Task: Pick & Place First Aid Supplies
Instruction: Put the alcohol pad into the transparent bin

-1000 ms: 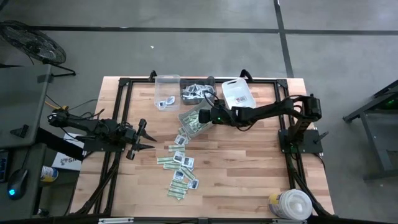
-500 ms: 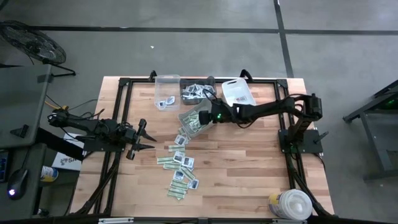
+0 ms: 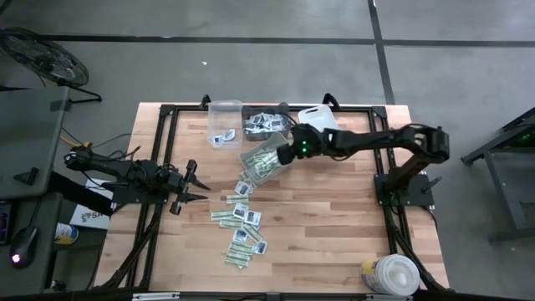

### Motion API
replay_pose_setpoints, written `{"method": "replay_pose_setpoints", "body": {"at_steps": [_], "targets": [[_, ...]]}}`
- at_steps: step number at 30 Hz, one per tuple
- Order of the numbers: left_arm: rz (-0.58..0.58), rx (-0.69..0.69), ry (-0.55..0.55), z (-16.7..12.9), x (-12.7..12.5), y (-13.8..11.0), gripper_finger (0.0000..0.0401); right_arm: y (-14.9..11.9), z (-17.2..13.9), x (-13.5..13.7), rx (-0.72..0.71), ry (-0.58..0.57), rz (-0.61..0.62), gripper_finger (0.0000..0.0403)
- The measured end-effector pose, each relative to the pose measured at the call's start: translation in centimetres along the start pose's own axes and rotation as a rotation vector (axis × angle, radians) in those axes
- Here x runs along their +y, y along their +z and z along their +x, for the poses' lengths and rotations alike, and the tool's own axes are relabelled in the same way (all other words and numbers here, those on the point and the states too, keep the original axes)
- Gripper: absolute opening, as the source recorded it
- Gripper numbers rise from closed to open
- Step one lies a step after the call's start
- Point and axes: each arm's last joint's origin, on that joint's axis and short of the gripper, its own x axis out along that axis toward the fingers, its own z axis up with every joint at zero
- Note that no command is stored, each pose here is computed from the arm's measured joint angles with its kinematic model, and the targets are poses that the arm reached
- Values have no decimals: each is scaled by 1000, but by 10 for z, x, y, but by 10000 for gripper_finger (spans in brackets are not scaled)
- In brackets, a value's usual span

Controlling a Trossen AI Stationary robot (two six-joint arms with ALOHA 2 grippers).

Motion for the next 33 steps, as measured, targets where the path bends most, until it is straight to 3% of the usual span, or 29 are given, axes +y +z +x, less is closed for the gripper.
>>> {"method": "replay_pose_setpoints", "body": {"at_steps": [10, 21, 28, 33], "targets": [[0, 0, 0, 0, 0, 0, 128, -12, -40, 24, 117, 194, -317, 165], [0, 0, 0, 0, 0, 0, 128, -66, -57, 50, 331, 300, -438, 165], [0, 0, 1, 0, 0, 0, 128, -106, -68, 58, 420, 253, -419, 165], [0, 0, 1, 0, 0, 0, 128, -135, -72, 55, 470, 188, -292, 165]]}}
